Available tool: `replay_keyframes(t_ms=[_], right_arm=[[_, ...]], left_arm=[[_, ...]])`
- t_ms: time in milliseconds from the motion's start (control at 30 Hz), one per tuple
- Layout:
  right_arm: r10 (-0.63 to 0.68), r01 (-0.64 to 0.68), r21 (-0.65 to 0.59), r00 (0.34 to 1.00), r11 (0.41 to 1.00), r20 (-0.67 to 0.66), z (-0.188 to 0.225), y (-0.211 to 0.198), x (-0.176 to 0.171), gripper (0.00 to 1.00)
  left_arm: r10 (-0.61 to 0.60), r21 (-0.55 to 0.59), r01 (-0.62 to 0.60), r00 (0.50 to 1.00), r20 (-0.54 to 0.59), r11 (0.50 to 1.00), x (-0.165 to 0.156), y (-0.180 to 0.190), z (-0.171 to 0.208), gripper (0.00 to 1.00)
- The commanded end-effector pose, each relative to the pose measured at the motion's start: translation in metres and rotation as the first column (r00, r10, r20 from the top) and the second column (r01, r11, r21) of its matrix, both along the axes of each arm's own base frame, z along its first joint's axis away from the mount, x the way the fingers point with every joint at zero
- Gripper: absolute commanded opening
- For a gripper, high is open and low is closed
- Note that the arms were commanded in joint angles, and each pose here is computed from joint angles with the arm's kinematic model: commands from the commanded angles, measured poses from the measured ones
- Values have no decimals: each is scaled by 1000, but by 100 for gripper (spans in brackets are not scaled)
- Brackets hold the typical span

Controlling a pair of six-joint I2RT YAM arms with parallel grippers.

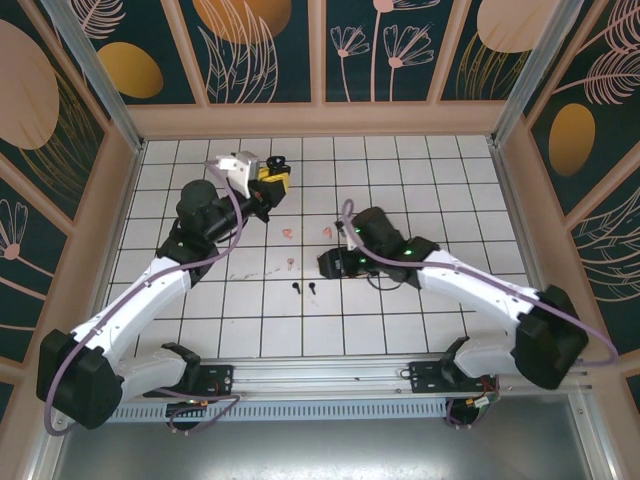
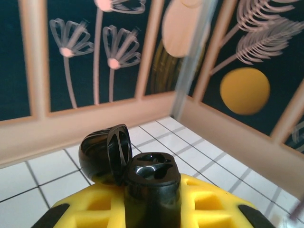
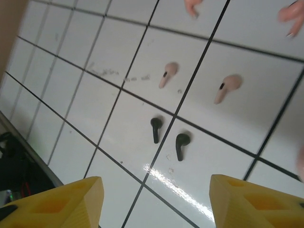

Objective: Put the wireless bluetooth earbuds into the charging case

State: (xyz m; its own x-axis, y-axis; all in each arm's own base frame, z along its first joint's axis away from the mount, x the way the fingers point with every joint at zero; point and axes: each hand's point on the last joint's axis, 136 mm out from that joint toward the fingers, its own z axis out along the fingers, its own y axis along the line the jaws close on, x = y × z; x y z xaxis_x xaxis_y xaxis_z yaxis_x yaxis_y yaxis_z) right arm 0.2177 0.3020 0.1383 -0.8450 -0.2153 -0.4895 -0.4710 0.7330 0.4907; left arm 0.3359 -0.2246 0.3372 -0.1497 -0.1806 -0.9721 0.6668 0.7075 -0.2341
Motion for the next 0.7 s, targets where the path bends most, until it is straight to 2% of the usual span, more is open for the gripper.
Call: replay_keyframes(t_ms=[0, 133, 267, 400, 667], right_arm=[[-41, 42, -49, 999, 998, 23, -9, 26, 11, 58], [-3, 6, -192, 1000, 981, 14, -38, 50, 9, 53], [16, -11, -301, 1000, 954, 16, -59, 61, 9, 51], [23, -19, -367, 1000, 930, 8, -77, 68, 10, 49], [20, -25, -444, 1000, 896, -16, -99, 80, 11, 44]], left_arm=[[210, -136, -199, 975, 77, 971, 11, 36, 27, 0], [353, -163, -348, 936, 0, 923, 19, 62, 18, 0], [453, -199, -448, 891, -22, 872, 19, 84, 14, 0], [514, -239, -502, 858, -14, 831, 14, 101, 18, 0], [550, -238, -537, 835, -13, 810, 11, 112, 18, 0]])
